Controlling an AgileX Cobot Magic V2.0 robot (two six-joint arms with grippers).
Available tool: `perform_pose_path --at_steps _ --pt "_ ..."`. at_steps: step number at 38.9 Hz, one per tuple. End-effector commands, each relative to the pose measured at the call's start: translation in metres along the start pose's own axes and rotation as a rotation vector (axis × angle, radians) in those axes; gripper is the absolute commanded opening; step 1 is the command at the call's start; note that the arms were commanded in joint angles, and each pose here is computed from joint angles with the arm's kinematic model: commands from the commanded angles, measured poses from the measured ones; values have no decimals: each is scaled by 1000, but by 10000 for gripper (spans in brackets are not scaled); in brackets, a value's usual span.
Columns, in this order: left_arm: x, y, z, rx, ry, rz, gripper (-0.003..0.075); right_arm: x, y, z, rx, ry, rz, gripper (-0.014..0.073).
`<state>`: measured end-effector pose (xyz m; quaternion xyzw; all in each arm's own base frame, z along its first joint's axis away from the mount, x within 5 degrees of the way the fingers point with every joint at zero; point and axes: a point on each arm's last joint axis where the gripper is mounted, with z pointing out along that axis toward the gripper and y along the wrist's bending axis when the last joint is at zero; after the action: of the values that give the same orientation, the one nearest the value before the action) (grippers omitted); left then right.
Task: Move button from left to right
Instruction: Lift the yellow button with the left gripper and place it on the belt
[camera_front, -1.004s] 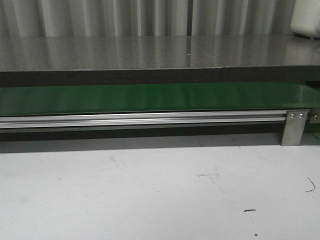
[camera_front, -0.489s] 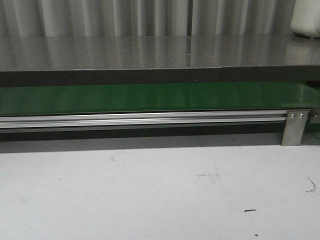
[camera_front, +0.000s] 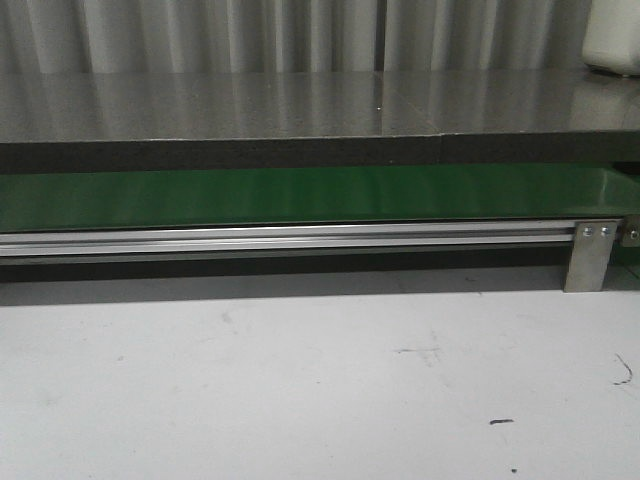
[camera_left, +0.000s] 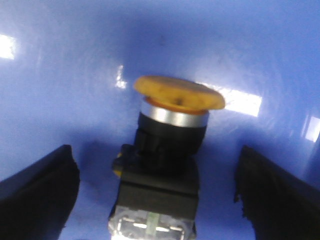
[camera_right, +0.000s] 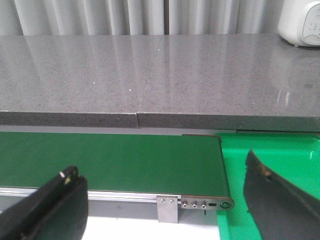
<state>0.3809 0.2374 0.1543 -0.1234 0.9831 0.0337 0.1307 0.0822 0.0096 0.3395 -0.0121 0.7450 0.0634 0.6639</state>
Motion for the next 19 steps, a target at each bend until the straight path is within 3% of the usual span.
perform_pose_path --at_steps 1,9,12,19 --pt "-13 4 -29 -34 -107 1 426 -18 0 -1 6 -101 1 645" --pt "-11 3 -36 -30 -97 4 77 -18 0 -1 6 -101 1 645" --pt "-12 4 -45 -35 -113 3 38 -18 0 -1 6 -101 1 645" --pt "-16 2 -92 -45 -228 -16 43 -18 0 -1 6 -101 1 645"
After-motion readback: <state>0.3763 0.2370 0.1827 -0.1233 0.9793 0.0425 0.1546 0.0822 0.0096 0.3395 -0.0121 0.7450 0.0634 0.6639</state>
